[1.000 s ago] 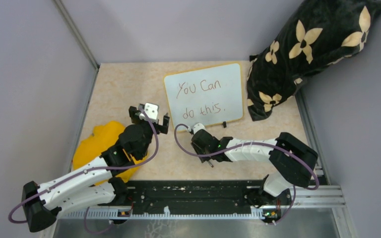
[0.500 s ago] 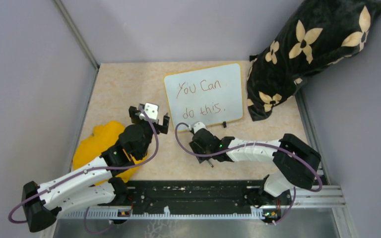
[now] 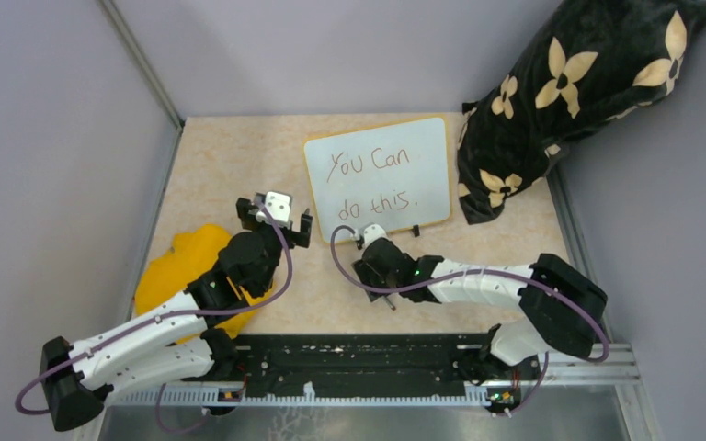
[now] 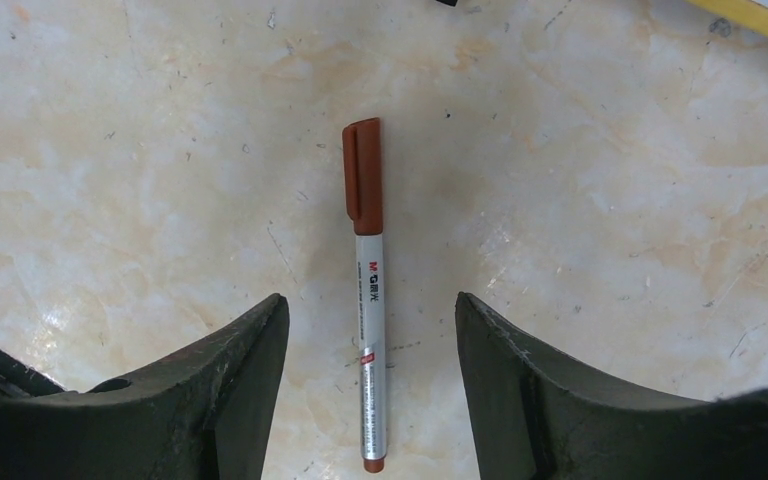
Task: Write a sentence on the whiteboard
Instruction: Place the whiteboard marker at the center of the board, then reset both arms
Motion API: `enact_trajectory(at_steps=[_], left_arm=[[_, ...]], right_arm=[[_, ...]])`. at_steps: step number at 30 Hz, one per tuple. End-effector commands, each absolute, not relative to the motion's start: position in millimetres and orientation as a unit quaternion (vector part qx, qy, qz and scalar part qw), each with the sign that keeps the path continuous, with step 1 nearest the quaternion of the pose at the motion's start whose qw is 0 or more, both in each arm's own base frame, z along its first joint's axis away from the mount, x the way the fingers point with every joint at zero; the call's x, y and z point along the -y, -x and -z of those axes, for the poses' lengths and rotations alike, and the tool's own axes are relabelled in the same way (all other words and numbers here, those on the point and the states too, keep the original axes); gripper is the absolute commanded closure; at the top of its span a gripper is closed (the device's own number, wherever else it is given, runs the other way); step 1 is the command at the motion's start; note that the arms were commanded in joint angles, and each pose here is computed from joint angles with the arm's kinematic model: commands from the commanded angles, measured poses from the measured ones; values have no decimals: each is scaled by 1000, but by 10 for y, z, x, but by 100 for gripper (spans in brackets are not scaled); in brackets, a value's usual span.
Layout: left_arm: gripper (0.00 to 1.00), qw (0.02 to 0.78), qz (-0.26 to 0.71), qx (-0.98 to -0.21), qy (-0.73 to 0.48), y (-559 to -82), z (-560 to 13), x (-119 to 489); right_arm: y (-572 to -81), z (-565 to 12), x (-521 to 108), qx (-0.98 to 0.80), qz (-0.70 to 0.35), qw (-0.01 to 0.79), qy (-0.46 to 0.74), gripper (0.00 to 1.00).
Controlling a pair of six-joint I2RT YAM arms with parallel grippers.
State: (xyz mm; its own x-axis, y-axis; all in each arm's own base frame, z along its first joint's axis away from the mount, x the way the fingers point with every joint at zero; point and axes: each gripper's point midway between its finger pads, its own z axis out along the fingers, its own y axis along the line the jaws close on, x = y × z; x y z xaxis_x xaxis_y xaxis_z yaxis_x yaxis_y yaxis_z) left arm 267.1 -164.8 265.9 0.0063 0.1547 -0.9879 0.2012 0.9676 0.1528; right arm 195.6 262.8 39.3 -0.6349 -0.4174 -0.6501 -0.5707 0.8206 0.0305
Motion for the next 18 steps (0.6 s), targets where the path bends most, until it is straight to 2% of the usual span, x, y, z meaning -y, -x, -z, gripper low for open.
enact_trajectory(at_steps=[1,5,9,18], left_arm=[[1,704,11,-700,-116,-2682,-2689,1614],[1,703,15,-702,-114,-2682,-2687,1626],[1,703,54,-704,-85,-2643,-2750,1652],[1,674,125,-728,-8,-2603,-2740,1729]], right_arm=[[-2036,-589,-2694,-886,-142,360,254,39],[-2043,-723,-2698,-880,-156,376,244,39],[-2144,-1038,-2634,-868,-160,422,208,39],[-2331,-1336,-2595,-863,-152,463,132,36]])
